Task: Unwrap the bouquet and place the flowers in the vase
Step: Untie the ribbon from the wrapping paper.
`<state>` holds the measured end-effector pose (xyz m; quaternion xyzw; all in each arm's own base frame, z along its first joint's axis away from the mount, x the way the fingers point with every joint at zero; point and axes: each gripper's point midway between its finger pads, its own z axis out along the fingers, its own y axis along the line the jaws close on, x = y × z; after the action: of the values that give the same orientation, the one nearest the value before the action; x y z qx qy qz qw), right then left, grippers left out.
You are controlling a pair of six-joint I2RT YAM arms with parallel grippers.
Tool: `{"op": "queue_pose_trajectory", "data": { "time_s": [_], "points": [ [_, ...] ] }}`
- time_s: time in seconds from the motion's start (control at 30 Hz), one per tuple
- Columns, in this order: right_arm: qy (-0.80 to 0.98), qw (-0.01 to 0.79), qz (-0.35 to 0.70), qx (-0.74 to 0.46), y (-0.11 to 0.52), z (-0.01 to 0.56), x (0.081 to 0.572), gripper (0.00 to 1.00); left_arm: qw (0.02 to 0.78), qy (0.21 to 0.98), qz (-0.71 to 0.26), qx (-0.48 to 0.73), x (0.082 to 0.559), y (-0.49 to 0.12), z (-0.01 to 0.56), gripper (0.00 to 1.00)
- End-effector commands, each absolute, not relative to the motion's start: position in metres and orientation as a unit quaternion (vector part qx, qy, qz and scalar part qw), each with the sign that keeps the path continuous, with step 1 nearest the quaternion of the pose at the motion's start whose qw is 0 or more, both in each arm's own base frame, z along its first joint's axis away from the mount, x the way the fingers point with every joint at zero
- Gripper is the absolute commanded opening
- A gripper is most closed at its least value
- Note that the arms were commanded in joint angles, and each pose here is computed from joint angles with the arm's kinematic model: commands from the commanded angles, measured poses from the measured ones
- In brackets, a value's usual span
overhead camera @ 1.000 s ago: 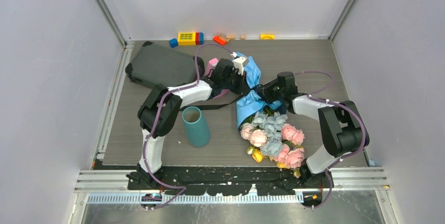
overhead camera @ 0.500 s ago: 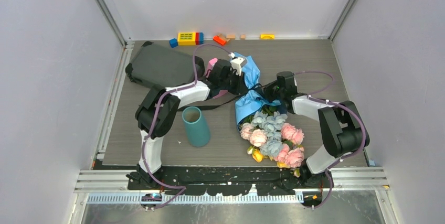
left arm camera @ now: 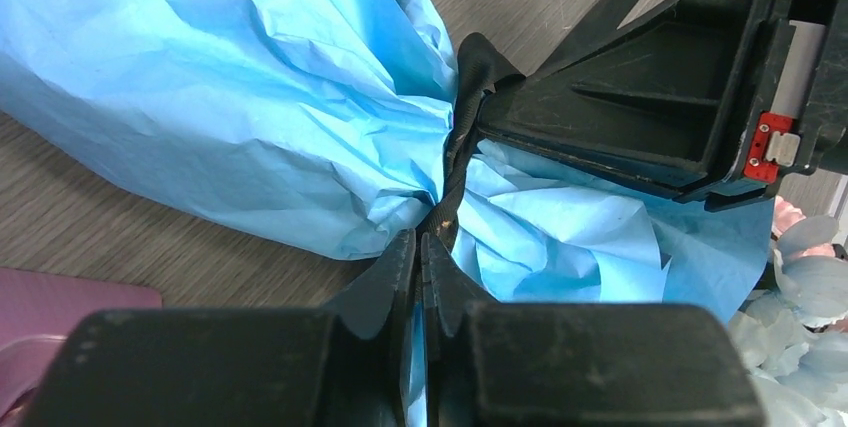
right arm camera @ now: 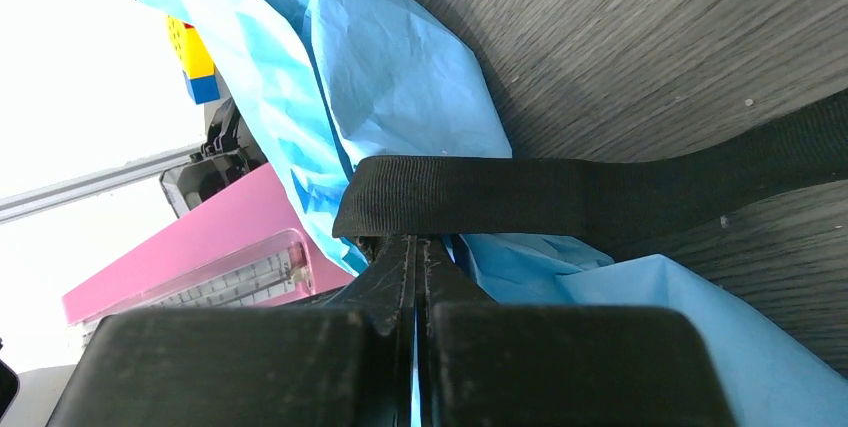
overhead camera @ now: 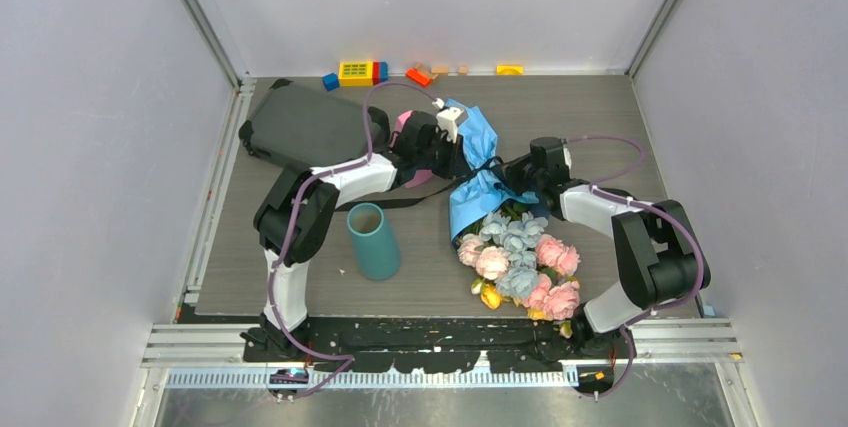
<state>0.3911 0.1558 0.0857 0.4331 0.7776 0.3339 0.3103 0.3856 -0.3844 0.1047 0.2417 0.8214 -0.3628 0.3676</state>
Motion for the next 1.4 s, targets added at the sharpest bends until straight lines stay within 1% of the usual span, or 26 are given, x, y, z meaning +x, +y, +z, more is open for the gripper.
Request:
{"op": "queue_pose_trajectory", "data": {
  "time_s": [0.0,0.13,0.23,0.3,0.47,0.63,1.03,1.2,1.27,1.37],
  "points": [
    [0.763,0.34,0.339,0.432,0.15,0.103,0.396,0.0,0.401,0.788,-0.391,0.257,0.385,-0.39,0.142,0.11],
    [0.763,0.341,0.342,0.431,0.151,0.105,0.398,0.0,0.396,0.775,-0.416,0.264,0.382,-0.398,0.148,0.27],
    [0.763,0.34,0.343,0.43,0.151,0.105,0.397,0.0,0.389,0.779,-0.416,0.264,0.384,-0.401,0.145,0.31],
    [0.762,0.341,0.344,0.43,0.151,0.106,0.398,0.0,0.39,0.781,-0.411,0.262,0.387,-0.401,0.144,0.32],
    [0.763,0.34,0.344,0.429,0.151,0.105,0.397,0.0,0.387,0.789,-0.401,0.258,0.393,-0.401,0.138,0.32],
    [0.763,0.338,0.347,0.428,0.153,0.105,0.399,0.0,0.384,0.791,-0.401,0.259,0.395,-0.403,0.135,0.27],
    [0.763,0.338,0.347,0.428,0.152,0.105,0.399,0.0,0.364,0.806,-0.39,0.258,0.396,-0.404,0.116,0.29],
    [0.763,0.337,0.347,0.429,0.152,0.105,0.399,0.0,0.366,0.803,-0.392,0.26,0.395,-0.406,0.119,0.27],
    [0.763,0.338,0.347,0.429,0.152,0.105,0.399,0.0,0.368,0.801,-0.393,0.261,0.394,-0.406,0.12,0.25],
    [0.763,0.336,0.347,0.429,0.152,0.103,0.399,0.0,0.369,0.8,-0.394,0.26,0.394,-0.407,0.122,0.26]
  ]
}}
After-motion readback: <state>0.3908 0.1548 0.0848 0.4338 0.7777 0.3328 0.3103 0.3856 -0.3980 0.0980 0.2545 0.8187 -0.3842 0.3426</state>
